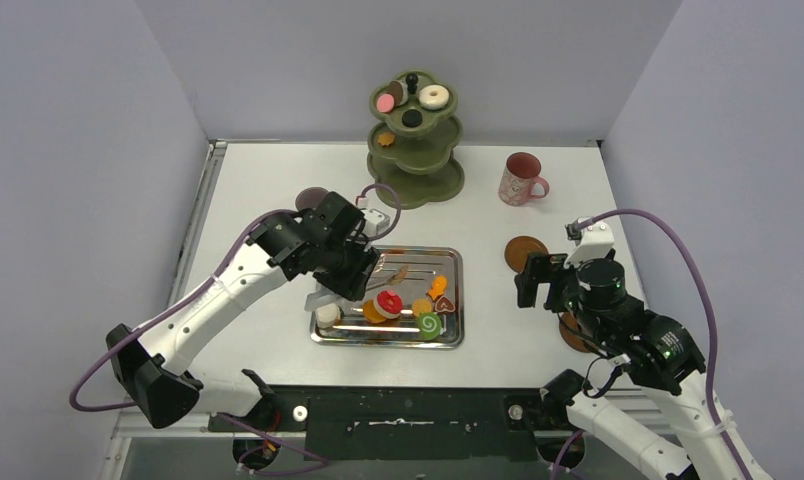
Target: Serve the afternoon tea
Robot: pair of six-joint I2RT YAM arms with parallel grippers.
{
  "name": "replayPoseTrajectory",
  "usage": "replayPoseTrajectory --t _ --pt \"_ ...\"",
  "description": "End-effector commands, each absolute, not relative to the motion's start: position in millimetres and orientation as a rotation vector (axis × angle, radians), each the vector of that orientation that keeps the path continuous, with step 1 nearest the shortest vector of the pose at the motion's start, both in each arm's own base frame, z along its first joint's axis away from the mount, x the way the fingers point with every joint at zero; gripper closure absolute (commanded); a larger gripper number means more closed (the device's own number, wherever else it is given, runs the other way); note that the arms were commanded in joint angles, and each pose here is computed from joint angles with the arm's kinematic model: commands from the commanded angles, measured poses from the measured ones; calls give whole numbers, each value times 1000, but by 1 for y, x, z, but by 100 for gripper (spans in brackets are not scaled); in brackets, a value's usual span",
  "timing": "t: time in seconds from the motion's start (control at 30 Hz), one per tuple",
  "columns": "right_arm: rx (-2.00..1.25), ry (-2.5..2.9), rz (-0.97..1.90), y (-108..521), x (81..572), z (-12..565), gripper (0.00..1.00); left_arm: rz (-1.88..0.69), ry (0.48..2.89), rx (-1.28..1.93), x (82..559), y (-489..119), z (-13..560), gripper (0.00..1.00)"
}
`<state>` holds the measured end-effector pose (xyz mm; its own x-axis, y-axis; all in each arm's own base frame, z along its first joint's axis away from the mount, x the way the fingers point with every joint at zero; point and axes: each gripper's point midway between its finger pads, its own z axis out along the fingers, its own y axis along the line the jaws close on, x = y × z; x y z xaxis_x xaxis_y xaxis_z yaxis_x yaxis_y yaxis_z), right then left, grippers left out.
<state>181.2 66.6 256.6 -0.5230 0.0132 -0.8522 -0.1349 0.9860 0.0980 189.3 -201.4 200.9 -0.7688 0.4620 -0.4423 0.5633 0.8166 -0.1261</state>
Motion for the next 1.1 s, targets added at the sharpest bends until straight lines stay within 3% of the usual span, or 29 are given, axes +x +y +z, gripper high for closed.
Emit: replayPoseTrajectory --t 0.0,1.07 --pt "-67 2060 177 65 189 278 0 -355 2601 870 182 -205 201 55" --pt "-54 2047 199 67 189 285 0 -216 2692 1010 177 -205 170 48"
